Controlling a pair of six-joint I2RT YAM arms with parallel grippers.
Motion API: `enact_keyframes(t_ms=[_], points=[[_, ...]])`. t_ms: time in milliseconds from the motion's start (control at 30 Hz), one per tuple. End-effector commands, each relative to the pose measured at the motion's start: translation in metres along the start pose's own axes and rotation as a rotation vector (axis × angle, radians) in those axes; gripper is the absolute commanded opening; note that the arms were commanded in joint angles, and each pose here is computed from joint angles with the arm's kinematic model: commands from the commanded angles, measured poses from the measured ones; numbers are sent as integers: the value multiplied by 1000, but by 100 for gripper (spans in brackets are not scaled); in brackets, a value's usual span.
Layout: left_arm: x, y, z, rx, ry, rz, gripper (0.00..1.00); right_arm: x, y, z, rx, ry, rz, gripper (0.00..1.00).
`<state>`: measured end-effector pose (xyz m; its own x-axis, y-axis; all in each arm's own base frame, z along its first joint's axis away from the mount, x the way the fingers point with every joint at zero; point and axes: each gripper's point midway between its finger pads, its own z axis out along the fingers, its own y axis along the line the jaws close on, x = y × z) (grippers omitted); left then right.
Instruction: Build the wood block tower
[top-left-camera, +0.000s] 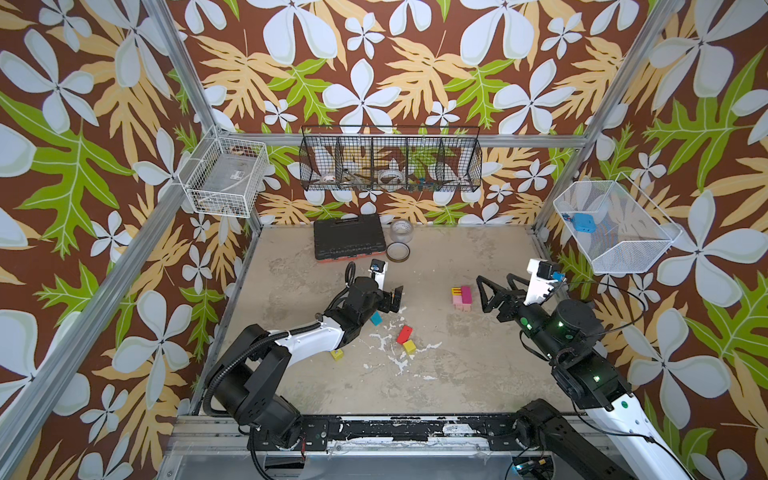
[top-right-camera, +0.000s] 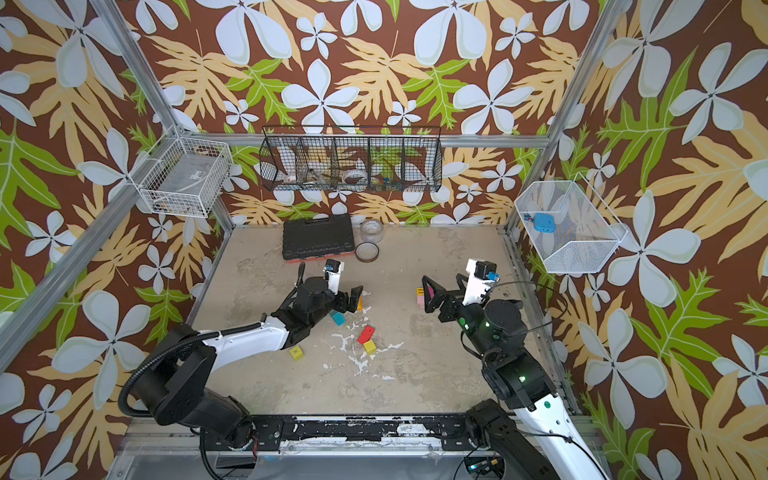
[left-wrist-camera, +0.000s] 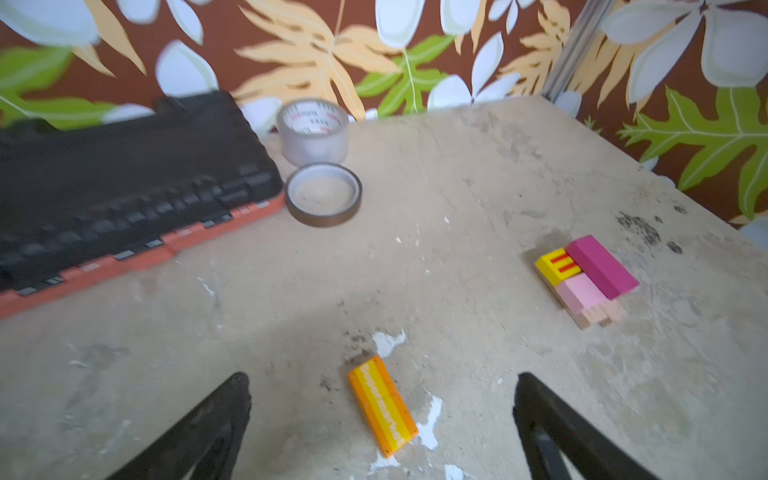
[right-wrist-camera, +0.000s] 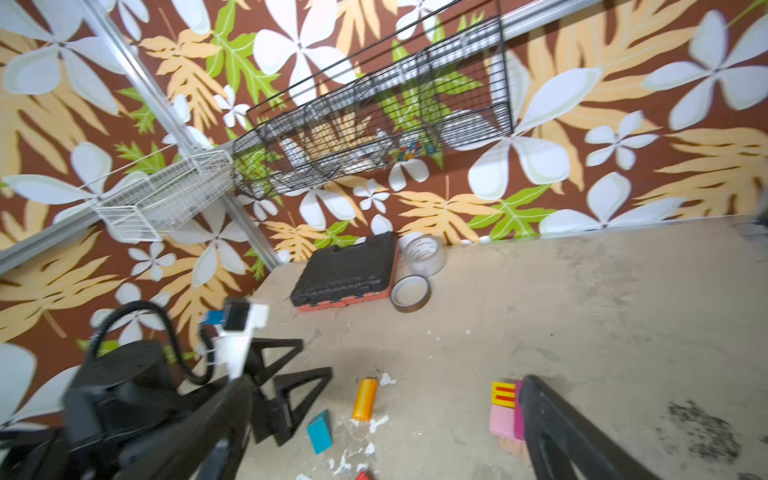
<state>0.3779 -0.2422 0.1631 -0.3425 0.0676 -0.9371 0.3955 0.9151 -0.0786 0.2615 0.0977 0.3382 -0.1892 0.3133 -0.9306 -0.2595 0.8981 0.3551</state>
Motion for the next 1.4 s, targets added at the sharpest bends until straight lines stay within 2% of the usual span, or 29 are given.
enact_keyframes(t_ms=[0,67,133,300,367,433,500,733,933,1367], points=[[-48,-4,-13,20,-161,119,100,-4,-40,1,209,-90,-52,100],[-49,-23,-23,135,-132,163,100,2,-55,4,274,-124,-86,100],[-32,-41,-36,264,-144,211,100,14,-68,13,300,-151,-91,100],[7,-54,-27,418,-44,227,100,33,-71,50,130,-122,-30,100],[18,-51,-14,414,0,221,100,35,-76,60,144,-101,-30,100],[27,-53,-7,439,21,210,100,36,-79,68,156,-81,-92,100],[38,-54,1,452,45,190,100,37,-91,72,224,-71,-88,100],[76,-55,22,460,159,141,100,40,-96,77,216,-76,-99,100],[86,-60,43,477,217,134,99,44,-95,83,205,-44,-99,100],[98,-63,65,490,307,163,98,41,-92,77,196,-54,-100,100]])
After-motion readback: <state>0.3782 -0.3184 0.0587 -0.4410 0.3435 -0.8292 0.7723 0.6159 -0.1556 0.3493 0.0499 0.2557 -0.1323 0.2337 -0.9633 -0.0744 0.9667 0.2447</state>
